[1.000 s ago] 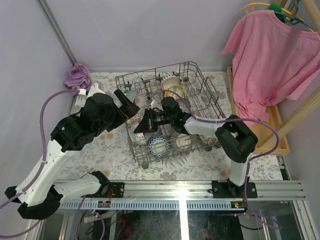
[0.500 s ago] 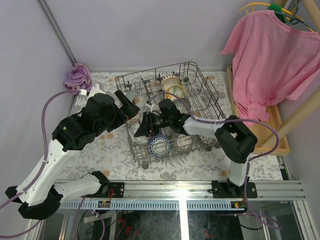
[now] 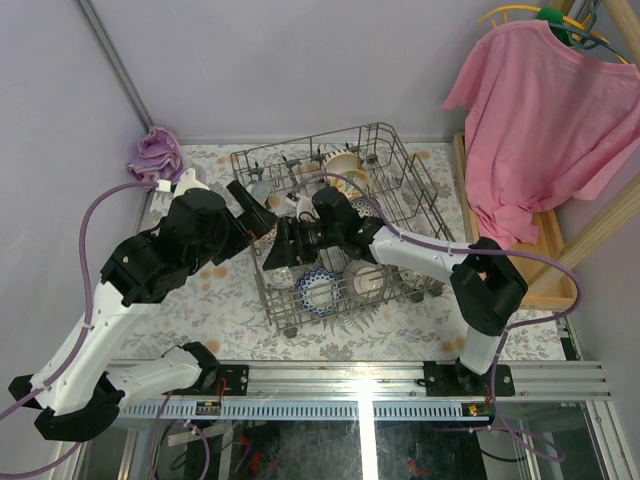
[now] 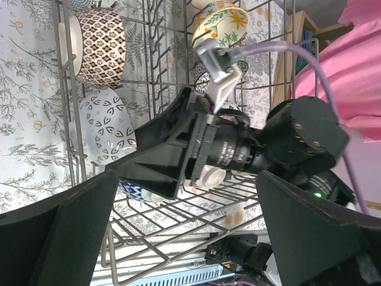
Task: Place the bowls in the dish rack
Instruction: Place the bowl in the dish rack, then pick up the bowl from the dish rack.
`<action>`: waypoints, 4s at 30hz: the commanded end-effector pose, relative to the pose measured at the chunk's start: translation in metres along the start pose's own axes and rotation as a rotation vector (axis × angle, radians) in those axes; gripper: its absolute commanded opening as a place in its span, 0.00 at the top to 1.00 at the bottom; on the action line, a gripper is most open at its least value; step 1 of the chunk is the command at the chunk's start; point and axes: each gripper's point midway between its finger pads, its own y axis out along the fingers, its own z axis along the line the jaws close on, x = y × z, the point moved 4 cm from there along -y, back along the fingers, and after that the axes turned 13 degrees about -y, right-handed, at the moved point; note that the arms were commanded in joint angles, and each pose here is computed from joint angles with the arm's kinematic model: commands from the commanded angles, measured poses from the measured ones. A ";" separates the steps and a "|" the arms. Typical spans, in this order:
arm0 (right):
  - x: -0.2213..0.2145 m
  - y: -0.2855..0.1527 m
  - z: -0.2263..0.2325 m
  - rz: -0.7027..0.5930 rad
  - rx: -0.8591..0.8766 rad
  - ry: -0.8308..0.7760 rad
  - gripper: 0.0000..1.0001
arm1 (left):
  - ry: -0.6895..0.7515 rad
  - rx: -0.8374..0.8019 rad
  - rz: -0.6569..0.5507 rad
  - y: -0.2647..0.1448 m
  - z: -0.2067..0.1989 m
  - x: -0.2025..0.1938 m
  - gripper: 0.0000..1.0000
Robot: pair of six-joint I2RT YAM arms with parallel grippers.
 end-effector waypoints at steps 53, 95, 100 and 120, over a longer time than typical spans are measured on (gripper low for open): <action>0.044 -0.287 0.042 -0.343 -0.606 -0.083 0.01 | -0.085 -0.277 -0.133 0.003 -0.076 0.085 0.00; 0.226 -0.077 -0.041 -0.301 -0.281 0.177 0.14 | -0.120 0.116 -0.073 0.090 0.018 0.107 0.00; 0.230 -0.041 -0.036 -0.319 -0.213 0.162 0.15 | -0.111 0.149 -0.062 0.102 0.030 0.109 0.00; 0.199 0.014 -0.093 -0.368 -0.496 0.372 0.26 | -0.132 0.181 -0.023 0.119 0.052 0.111 0.00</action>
